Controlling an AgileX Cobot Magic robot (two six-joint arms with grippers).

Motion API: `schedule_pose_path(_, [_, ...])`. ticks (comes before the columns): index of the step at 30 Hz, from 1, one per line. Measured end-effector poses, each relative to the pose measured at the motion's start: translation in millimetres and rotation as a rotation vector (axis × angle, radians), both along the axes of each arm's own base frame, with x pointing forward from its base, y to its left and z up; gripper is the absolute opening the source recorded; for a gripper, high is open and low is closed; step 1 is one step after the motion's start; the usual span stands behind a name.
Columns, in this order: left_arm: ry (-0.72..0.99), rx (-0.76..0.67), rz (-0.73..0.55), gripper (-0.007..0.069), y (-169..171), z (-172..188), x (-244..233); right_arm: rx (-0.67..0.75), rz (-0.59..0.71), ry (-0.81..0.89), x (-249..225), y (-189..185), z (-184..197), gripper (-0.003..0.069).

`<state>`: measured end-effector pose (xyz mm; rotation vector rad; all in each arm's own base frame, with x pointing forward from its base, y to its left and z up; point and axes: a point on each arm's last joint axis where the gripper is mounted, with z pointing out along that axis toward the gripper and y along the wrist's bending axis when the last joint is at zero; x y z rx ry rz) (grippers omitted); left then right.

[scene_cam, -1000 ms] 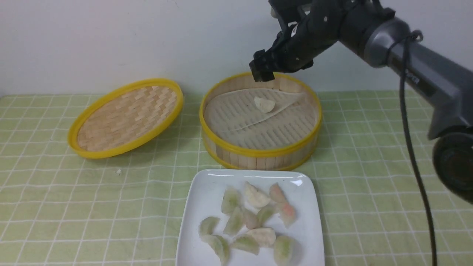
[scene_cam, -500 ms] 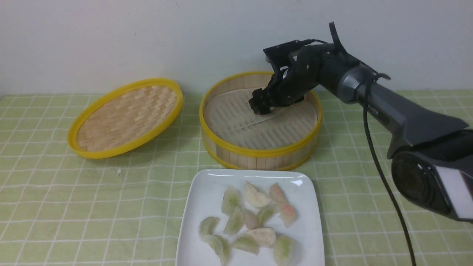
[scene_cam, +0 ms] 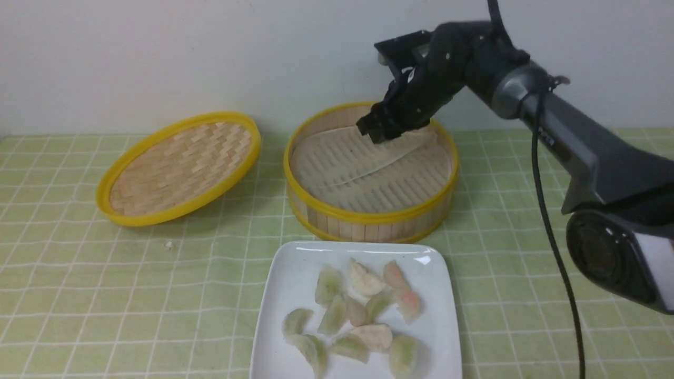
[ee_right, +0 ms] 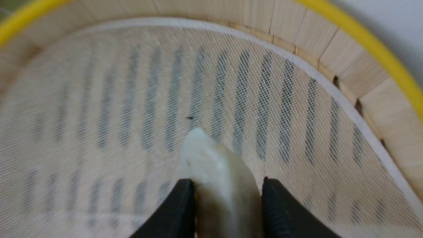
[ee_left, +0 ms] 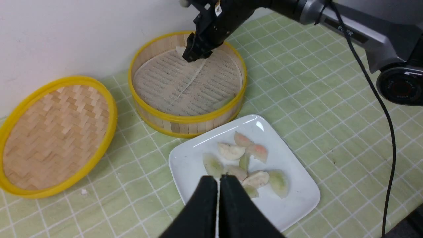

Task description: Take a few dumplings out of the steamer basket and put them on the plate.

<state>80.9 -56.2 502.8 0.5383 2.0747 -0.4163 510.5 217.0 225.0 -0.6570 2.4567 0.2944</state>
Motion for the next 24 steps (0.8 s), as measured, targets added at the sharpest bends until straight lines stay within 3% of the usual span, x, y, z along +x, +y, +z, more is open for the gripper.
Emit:
schedule_pose_path(5, [-0.003,0.005,0.006,-0.0006,0.6,0.0,0.4,0.044,-0.007,-0.053,-16.4,-5.3,60.3,0.0237])
schedule_pose_path(8, [-0.006,0.009,0.011,-0.0006,1.1,0.0,0.8,0.077,-0.021,-0.039,-26.3,-7.3,77.1,0.0237])
schedule_pose_path(13, [-0.01,0.014,0.017,-0.0006,1.7,0.0,1.2,0.086,0.015,0.11,-91.2,-15.1,102.9,0.0237])
schedule_pose_path(17, [-0.007,0.019,0.019,-0.0006,0.9,-0.4,2.8,0.006,0.119,0.258,-159.4,-10.3,83.8,0.0237])
schedule_pose_path(24, [-0.011,0.033,0.029,-0.0006,1.1,-0.9,5.2,-0.124,0.206,0.513,-241.4,16.9,0.6,0.0237])
